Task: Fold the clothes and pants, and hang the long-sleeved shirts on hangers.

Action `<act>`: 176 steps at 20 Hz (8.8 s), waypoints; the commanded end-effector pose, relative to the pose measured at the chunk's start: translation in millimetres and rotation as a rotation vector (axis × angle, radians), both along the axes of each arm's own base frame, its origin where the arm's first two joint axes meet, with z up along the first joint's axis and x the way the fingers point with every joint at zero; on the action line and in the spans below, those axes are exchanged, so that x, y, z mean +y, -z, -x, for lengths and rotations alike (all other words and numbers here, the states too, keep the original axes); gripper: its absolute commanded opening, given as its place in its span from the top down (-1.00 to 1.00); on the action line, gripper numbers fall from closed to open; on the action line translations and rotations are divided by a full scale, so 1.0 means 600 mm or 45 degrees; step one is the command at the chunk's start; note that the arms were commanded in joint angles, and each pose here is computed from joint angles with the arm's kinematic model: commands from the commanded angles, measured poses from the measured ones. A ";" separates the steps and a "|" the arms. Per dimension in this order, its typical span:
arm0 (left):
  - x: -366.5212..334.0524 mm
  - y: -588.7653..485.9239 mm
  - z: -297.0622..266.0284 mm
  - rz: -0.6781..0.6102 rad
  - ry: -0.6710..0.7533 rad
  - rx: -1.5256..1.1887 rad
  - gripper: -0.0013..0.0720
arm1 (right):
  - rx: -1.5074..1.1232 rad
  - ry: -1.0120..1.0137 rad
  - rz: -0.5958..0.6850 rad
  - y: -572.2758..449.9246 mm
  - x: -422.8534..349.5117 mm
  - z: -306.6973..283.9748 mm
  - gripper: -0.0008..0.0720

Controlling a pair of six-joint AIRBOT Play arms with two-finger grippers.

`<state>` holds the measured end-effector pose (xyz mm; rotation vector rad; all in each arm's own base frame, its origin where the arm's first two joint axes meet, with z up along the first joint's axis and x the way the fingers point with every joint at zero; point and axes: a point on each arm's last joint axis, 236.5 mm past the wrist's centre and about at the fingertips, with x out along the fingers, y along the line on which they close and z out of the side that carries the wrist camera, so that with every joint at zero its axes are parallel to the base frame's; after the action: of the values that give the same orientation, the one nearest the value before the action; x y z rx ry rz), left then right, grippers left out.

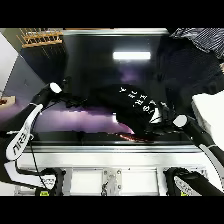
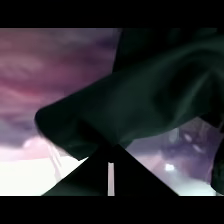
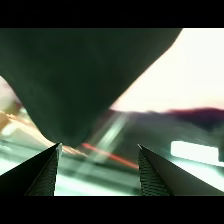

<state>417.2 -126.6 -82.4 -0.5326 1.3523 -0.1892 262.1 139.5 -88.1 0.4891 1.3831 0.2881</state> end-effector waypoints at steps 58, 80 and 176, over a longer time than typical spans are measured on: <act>0.038 -0.229 0.036 0.048 0.018 -0.319 0.95 | -0.636 -0.030 0.240 -0.220 -0.080 -0.244 0.95; 0.257 -0.738 0.180 -0.132 -0.561 -1.297 0.95 | -0.880 0.406 0.284 -0.623 -0.191 -0.037 0.95; 0.286 -0.744 0.158 -0.182 -0.587 -1.234 0.95 | -1.170 0.112 0.182 -0.714 -0.154 -0.088 0.95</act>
<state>269.3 47.9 436.6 -0.4205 0.0300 0.1205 284.1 48.5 417.1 0.1595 0.1641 0.2633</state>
